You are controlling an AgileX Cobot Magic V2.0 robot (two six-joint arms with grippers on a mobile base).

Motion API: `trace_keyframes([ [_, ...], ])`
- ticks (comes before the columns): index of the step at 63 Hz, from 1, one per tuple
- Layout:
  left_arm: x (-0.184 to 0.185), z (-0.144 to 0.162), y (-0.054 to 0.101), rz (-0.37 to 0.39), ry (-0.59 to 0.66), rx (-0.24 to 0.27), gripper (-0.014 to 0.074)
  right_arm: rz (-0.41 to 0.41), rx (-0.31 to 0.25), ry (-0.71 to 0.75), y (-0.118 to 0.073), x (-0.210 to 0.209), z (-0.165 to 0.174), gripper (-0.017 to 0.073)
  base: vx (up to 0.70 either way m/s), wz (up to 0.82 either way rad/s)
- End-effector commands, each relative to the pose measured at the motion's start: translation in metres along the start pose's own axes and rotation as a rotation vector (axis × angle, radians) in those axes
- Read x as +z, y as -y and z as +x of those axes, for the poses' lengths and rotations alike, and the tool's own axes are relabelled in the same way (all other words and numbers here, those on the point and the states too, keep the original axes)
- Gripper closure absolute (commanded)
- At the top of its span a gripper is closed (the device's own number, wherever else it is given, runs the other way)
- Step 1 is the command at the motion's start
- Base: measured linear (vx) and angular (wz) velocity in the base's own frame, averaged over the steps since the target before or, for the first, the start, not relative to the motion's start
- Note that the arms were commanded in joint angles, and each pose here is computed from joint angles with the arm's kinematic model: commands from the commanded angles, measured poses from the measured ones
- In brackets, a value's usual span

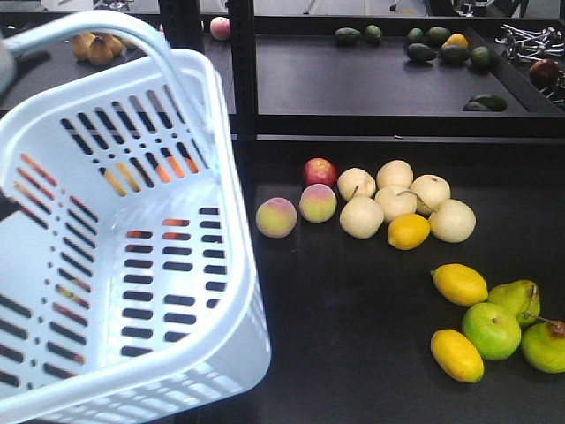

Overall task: Pick three apples into basket with both arms
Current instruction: 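Lift the light-blue basket off the table with the left gripper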

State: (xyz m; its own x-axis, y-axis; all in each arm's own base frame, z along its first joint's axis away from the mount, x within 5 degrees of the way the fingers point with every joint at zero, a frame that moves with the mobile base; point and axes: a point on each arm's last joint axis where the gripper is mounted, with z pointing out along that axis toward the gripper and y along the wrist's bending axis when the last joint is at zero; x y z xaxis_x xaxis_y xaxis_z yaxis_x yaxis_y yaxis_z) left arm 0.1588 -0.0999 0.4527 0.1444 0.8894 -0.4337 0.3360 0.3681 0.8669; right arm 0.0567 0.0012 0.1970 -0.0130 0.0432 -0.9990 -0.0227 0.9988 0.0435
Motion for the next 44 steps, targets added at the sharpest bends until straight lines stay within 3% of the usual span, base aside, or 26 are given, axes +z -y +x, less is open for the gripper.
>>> trace_keyframes([
  [1,-0.0144,-0.0038,-0.0164,-0.084,0.073,-0.021,0.0601,-0.002,-0.013,0.059,-0.0001,0.0002,-0.0019,0.0568,0.00,0.00],
  [44,-0.0166,-0.0033,-0.0169,-0.084,0.078,-0.030,0.0600,-0.002,-0.013,0.059,-0.0001,0.0002,-0.0019,0.0568,0.00,0.00],
])
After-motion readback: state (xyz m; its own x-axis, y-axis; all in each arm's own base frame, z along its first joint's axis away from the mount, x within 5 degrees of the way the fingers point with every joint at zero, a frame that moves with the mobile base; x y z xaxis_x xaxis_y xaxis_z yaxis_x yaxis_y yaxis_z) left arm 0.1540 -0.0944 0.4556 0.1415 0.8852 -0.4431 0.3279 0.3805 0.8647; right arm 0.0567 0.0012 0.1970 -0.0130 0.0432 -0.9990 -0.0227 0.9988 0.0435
